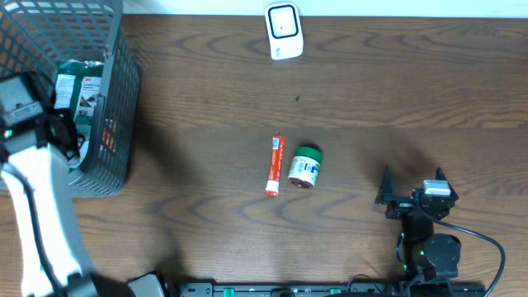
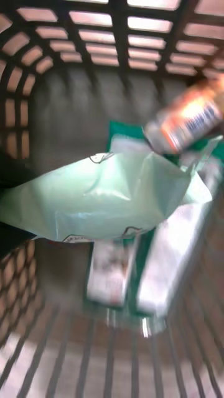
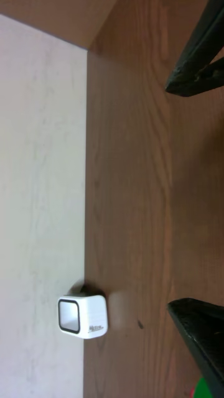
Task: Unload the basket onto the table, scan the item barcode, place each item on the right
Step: 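Grasp the pale green wipes packet with the left gripper and lift it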
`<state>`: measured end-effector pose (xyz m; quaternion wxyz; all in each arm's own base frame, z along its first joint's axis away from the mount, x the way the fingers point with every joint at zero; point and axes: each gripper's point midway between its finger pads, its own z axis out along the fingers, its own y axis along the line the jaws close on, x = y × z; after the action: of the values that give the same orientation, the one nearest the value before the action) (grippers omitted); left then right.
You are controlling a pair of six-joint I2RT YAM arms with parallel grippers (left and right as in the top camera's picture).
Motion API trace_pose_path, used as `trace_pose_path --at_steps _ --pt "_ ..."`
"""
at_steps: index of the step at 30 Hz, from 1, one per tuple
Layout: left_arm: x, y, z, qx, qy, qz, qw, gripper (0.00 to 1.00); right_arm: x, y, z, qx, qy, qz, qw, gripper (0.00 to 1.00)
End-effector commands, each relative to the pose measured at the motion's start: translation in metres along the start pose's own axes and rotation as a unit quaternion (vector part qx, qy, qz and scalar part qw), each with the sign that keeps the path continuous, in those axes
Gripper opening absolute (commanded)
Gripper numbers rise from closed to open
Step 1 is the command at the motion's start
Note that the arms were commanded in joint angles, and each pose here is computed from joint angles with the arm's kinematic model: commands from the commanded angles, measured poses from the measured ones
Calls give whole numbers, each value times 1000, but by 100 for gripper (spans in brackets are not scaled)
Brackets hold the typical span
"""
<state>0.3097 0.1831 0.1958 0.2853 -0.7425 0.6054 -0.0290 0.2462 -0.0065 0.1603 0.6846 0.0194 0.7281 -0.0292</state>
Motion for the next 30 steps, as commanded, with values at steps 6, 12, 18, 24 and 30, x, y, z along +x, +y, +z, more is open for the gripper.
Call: trace_pose_path --at_steps 6,12,18,24,30 --pt "18 -60 -105 240 65 86 965 7 1 -5 0 12 2 7 1000 99" --pt "83 -80 -158 381 168 282 864 7 1 -5 0 12 2 7 1000 99" --pt "164 -68 -187 471 252 470 703 7 1 -5 0 12 2 7 1000 99" --pt "248 -41 -184 466 366 540 598 7 1 -5 0 12 2 7 1000 99" --pt "312 -15 -174 445 461 560 525 7 1 -5 0 12 2 7 1000 99"
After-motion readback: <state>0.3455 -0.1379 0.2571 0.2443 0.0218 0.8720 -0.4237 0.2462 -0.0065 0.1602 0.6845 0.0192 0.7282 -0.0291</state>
